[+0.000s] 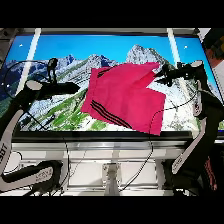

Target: Fold the clothes and pants, and hang the long-sleeved shirts on hangers.

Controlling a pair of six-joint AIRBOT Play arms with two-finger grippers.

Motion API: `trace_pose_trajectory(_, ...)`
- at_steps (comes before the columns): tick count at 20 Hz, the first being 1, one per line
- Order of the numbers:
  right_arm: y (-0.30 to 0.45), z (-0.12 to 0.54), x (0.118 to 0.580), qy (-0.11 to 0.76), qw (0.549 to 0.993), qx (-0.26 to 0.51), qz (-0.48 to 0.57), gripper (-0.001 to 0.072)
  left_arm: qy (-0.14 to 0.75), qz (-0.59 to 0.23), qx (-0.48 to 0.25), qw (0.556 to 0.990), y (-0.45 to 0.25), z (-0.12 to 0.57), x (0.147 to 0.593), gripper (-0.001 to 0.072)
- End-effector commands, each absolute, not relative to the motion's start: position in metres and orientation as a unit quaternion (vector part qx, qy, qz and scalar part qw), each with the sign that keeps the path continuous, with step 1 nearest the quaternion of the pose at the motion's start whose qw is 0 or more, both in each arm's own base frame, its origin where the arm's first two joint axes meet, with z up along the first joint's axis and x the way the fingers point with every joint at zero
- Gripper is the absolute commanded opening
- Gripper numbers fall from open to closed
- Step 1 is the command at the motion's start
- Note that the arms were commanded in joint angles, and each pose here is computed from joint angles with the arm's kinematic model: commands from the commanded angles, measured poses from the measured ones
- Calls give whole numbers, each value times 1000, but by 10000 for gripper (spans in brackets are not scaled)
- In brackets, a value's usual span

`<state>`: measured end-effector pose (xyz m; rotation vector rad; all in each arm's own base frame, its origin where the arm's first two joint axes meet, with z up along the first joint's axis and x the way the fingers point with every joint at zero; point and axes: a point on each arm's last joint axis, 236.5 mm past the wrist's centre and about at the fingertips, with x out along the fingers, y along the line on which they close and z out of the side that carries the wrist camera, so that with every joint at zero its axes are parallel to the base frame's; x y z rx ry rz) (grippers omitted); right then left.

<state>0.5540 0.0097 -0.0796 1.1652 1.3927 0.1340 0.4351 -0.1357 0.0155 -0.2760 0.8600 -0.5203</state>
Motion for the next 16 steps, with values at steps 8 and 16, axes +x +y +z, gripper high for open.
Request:
trace_pose_trajectory(8, -1, -102, 564, 598, 631, 493, -27, 295, 414, -251, -132, 865, -137, 15, 433, 12)
trace_pose_trajectory(16, 22, -102, 561, 613, 624, 484, -37, 296, 415, -253, -132, 864, -137, 15, 433, 11)
